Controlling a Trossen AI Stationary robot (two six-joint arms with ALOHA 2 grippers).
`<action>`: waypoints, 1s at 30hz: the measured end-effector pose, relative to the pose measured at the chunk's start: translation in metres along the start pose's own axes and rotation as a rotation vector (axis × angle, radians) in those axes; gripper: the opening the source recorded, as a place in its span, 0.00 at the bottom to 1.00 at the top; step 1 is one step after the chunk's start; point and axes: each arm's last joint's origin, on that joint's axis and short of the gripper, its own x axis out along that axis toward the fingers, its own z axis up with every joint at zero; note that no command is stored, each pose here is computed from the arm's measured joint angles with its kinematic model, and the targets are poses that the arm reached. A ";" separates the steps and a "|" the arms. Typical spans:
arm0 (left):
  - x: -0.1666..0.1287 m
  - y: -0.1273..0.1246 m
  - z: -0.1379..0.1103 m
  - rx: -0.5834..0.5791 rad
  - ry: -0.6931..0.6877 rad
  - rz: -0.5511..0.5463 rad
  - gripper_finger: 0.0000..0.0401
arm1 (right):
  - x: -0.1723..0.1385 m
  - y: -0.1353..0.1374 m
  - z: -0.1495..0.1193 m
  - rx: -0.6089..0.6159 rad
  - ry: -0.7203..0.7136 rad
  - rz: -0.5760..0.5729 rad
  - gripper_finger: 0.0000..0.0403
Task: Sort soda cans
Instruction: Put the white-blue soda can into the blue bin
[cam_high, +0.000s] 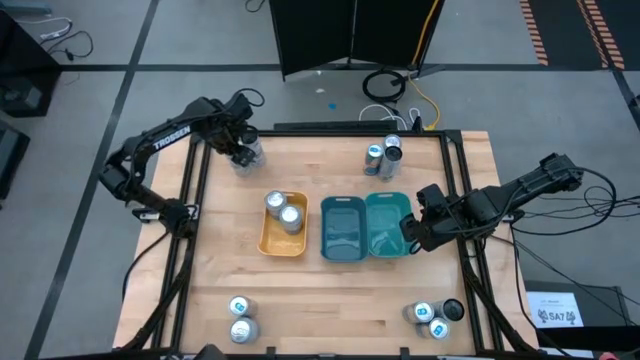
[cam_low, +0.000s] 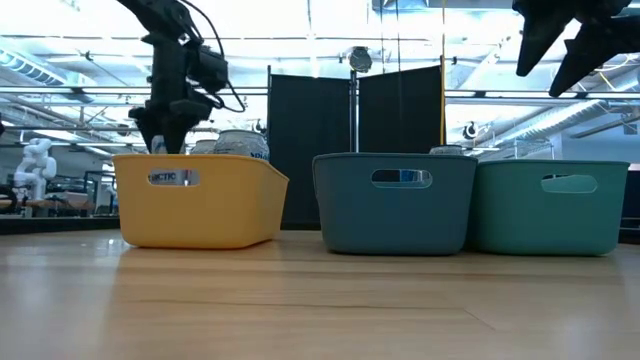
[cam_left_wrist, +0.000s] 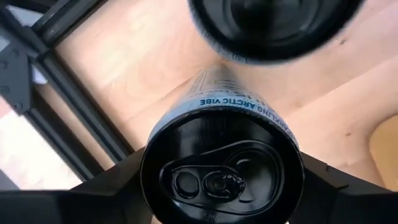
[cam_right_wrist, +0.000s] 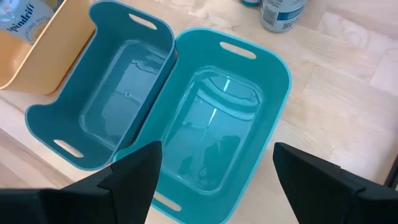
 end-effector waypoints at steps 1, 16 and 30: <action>-0.005 -0.001 -0.003 -0.005 -0.004 0.000 0.68 | 0.000 0.000 0.000 -0.006 0.000 0.000 0.74; -0.115 -0.033 -0.025 0.053 -0.442 -0.380 0.69 | 0.000 0.000 0.000 -0.022 -0.005 0.000 0.74; -0.156 -0.184 0.010 0.542 -0.691 -0.606 0.69 | 0.000 0.002 0.001 -0.006 -0.023 0.013 0.74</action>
